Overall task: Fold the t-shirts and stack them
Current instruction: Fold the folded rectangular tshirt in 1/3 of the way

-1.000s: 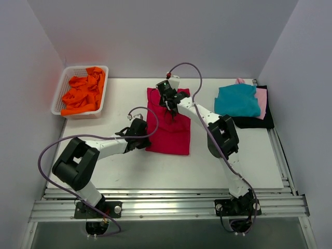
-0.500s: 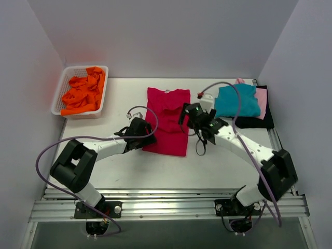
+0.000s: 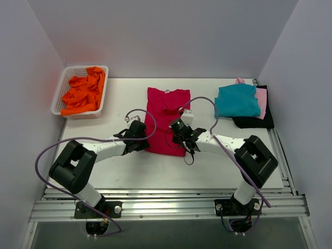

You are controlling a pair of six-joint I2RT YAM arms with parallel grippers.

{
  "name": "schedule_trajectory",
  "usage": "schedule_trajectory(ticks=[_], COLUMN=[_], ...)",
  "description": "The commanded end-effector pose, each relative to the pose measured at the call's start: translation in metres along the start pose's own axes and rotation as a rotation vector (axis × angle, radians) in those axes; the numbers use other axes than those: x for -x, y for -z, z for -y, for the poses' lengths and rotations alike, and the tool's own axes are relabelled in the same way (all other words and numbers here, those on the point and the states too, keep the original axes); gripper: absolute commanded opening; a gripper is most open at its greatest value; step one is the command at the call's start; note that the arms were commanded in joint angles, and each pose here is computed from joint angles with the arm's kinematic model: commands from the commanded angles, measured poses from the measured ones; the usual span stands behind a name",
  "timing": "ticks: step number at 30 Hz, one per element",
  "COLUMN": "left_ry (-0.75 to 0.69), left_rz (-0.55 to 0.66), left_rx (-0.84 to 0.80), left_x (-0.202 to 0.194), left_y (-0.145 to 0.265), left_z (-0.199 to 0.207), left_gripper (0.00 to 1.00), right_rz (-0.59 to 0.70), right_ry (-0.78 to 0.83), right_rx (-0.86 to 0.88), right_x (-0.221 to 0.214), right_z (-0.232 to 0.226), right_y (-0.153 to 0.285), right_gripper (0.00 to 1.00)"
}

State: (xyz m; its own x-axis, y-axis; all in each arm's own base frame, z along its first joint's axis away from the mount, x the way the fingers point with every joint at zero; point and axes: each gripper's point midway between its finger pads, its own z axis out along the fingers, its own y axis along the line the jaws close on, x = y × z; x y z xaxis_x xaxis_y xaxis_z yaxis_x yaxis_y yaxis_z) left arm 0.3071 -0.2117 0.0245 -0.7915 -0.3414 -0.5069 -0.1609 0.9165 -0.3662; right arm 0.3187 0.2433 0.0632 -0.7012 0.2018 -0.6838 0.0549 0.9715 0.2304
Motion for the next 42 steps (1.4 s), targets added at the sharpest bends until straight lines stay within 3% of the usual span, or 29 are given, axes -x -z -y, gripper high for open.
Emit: schedule_trajectory(ticks=[1,5,18,31,37,38,39,40,42], left_ry=[-0.006,-0.009,-0.029,-0.031,-0.033,-0.033,-0.031,-0.031,-0.027], left_rz=[-0.006,-0.004,-0.005,-0.034,-0.035,-0.032,-0.03,-0.026,-0.016], left_rx=[-0.001,0.001,-0.019,-0.02,-0.014,-0.015,-0.011,-0.006,-0.006], left_x=[-0.004,-0.005,-0.005,-0.017,-0.018,-0.017,-0.017,-0.016,-0.014], left_y=[-0.005,-0.004,0.002,-0.001,-0.005,-0.005,-0.005,-0.005,-0.004], left_z=[0.001,-0.002,-0.001,-0.008,-0.009,-0.008,-0.009,-0.01,-0.009], left_gripper=[0.33,0.26,0.22,0.19,0.17,0.17,0.17,0.17,0.17], right_rz=[0.005,-0.029,-0.06,-0.029,0.035,0.064,0.097,0.123,0.209], right_ry=[-0.016,-0.002,0.028,-0.021,0.004,0.004,0.005,0.016,0.004], right_rx=[0.067,0.05,-0.004,-0.067,0.002,0.024,0.031,0.034,0.039], right_x=[0.006,-0.007,-0.007,0.043,0.086,0.1,0.112,0.121,0.152], right_z=[-0.039,-0.043,-0.044,-0.019,-0.046,-0.053,-0.057,-0.058,-0.06], right_y=[-0.009,-0.028,-0.07,-0.113,-0.117,-0.107,-0.099,-0.089,-0.054], right_gripper=[0.0,0.0,0.0,0.0,0.0,0.04,0.17,0.57,0.94])
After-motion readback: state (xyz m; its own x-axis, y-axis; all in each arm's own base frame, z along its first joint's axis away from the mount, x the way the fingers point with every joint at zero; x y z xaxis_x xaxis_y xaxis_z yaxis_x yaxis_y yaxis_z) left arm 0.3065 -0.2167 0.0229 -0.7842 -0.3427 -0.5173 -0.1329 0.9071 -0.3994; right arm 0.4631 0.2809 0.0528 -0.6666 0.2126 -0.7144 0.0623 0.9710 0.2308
